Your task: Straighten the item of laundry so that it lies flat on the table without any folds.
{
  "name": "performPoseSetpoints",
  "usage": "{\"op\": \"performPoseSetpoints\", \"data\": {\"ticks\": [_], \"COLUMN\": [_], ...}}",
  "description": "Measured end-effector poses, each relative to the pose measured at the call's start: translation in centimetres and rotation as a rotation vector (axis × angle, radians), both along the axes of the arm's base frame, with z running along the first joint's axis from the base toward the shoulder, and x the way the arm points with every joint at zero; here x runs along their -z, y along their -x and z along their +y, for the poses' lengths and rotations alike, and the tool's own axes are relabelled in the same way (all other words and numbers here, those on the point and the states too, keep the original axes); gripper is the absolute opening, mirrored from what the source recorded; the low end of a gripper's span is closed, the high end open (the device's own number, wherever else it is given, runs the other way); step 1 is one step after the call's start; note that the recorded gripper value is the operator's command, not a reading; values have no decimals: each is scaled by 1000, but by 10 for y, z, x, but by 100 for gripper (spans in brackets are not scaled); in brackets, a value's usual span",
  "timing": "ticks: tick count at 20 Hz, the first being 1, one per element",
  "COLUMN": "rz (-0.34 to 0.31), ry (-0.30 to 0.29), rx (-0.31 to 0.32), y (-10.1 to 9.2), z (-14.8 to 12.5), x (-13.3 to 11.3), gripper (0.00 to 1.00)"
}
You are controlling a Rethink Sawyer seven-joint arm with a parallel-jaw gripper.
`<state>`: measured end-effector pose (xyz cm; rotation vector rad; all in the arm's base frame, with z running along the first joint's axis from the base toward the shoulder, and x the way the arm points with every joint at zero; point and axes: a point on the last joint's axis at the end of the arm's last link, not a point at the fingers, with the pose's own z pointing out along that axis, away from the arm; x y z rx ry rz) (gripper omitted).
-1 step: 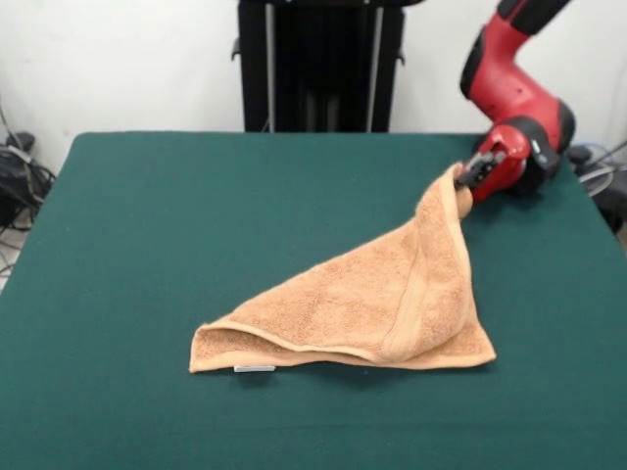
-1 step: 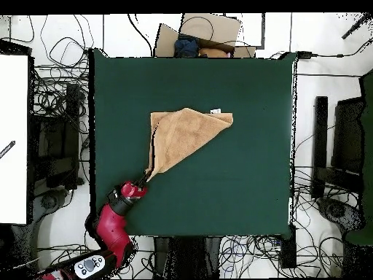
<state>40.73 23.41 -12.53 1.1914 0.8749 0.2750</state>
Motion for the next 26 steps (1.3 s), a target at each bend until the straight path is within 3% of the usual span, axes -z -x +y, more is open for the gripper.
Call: {"op": "performPoseSetpoints", "data": {"ticks": [13,18,22,26], "rz": [-55,-76,-75,-54], "ry": [-59,-91,-107,-114], "rx": [24,33,-14,-124], "y": [-14,-28,-40,-57], "z": [5,11,23,41], "x": [1,2,3,5], "gripper": [100,100,100,100]}}
